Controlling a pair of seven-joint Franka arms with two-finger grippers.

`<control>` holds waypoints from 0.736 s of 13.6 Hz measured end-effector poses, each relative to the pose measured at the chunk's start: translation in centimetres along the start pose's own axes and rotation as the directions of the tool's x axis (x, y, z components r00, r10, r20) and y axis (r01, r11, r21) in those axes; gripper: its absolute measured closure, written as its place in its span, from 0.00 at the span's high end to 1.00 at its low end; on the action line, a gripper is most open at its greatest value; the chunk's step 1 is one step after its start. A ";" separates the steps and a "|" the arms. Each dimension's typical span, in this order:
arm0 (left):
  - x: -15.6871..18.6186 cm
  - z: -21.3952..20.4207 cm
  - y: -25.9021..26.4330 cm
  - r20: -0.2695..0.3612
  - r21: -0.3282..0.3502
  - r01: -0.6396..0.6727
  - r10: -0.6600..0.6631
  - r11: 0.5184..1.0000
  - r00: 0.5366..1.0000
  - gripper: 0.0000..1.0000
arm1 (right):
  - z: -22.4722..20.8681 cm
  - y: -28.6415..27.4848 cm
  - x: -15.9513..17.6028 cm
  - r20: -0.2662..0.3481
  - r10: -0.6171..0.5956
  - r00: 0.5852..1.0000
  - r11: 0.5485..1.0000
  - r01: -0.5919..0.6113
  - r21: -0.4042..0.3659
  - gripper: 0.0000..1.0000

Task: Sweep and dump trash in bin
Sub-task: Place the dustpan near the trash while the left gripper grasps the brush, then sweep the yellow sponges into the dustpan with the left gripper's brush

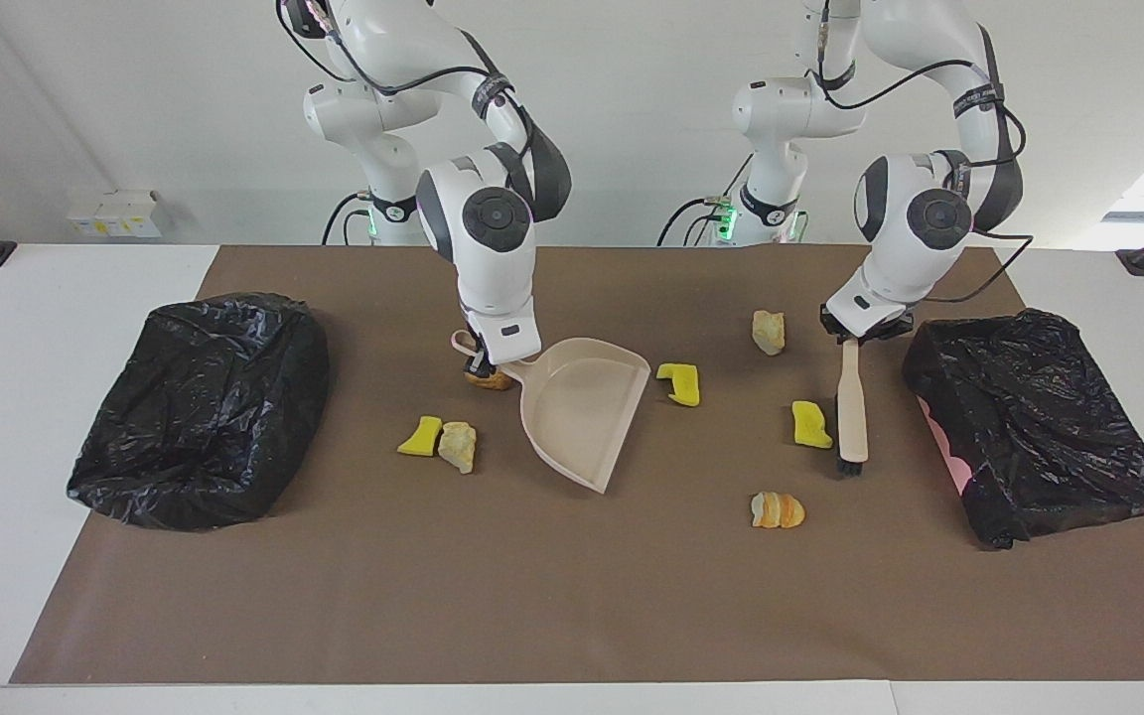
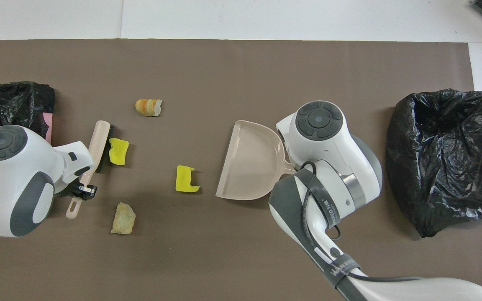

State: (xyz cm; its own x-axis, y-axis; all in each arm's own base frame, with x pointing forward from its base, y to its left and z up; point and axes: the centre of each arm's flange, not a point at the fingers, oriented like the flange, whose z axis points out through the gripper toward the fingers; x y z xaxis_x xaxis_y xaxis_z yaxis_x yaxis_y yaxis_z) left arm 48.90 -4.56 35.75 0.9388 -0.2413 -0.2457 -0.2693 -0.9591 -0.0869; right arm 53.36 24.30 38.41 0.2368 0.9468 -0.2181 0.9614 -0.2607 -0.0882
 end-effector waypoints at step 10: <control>-2.6 0.4 12.8 0.014 -0.040 -0.044 0.045 0.998 0.999 0.26 | 1.5 -5.1 3.3 0.041 -0.172 0.984 0.978 0.176 -0.108 0.32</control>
State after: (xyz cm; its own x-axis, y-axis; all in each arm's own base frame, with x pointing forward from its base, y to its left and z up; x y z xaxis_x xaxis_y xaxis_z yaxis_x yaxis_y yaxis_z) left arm 42.96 -16.16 34.85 0.9227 -0.2819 -0.2628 -0.3017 -0.9527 -0.0374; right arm 49.07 28.47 36.73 0.0614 0.9689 -0.2396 0.9975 -0.0680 -0.0194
